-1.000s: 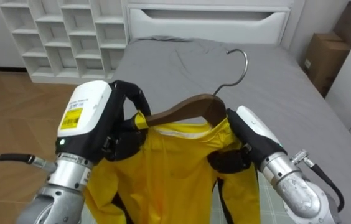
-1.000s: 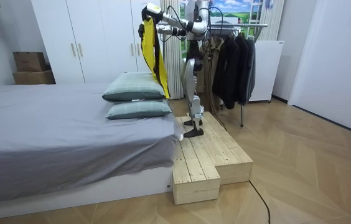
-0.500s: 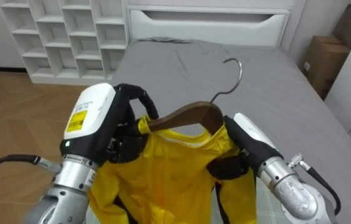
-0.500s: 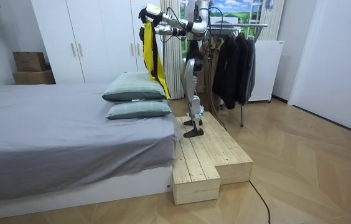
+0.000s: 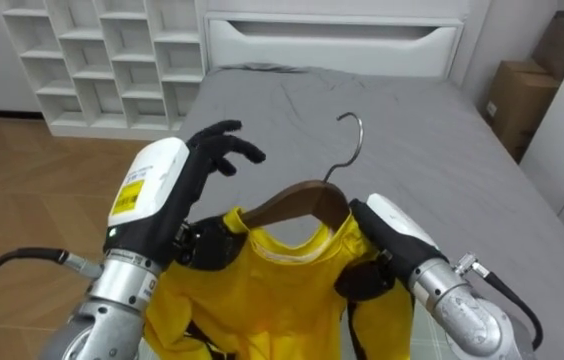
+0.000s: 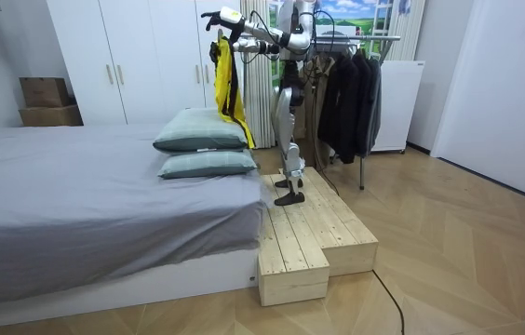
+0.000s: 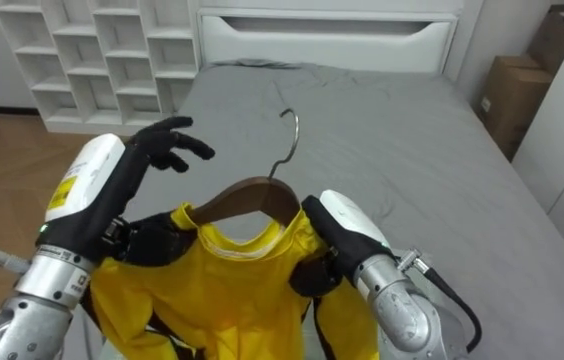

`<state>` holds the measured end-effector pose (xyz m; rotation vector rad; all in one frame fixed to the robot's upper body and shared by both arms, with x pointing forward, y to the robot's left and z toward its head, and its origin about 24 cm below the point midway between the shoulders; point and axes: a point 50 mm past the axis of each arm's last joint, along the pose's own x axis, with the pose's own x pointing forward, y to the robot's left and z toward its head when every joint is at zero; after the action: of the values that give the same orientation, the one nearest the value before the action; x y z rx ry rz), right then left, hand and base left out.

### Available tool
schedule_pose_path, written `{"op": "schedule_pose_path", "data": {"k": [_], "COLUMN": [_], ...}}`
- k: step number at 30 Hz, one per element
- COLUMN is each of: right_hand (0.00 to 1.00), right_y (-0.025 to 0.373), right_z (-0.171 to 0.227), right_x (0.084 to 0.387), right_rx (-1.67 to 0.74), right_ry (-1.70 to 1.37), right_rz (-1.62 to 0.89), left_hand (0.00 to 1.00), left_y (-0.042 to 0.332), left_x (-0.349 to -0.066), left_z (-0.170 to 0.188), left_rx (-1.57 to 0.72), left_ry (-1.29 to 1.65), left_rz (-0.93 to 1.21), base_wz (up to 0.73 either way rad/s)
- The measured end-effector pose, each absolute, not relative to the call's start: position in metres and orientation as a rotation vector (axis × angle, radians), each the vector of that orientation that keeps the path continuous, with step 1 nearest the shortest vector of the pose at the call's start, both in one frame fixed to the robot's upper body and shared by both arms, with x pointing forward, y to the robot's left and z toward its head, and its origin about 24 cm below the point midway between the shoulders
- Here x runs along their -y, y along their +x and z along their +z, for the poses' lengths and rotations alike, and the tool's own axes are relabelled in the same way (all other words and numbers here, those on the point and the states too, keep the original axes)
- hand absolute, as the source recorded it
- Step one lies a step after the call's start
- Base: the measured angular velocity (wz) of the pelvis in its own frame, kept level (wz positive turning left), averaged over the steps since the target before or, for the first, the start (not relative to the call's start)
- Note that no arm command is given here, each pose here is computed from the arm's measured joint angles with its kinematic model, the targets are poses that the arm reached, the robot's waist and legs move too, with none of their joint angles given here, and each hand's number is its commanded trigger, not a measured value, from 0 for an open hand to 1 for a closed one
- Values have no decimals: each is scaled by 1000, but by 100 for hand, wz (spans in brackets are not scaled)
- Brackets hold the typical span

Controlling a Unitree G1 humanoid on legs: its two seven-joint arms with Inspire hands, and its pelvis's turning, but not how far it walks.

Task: Hang clothes

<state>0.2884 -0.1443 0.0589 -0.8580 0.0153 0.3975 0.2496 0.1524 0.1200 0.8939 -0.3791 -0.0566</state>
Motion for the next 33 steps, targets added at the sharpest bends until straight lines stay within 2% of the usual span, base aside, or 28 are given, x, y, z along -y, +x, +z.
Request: {"op": "schedule_pose_path", "data": {"k": [12,21,23,28,33], "right_hand": [100,100,100,100,100], "right_y": [289,286,279,262,258], "right_z": [57,56,48,26,30], "right_x": [146,176,186,217,237], "right_rx": [-28,-65,-109,-241,-258], "right_ry": [-879,-867,-878,-913,-885], "right_rz": [393,290,276,205,129], "left_hand": [0,0,0,0,0], "left_y": [250,252,250,244,239], "left_x": [-152,-163,-169,-199,-220], "left_z": [118,116,111,72,60], "left_rx": [370,344,317,119,45], "left_ry": [863,813,762,729,671], "left_rz": [-55,-6,6,81,163], "base_wz": [0,0,0,-3,-12]}}
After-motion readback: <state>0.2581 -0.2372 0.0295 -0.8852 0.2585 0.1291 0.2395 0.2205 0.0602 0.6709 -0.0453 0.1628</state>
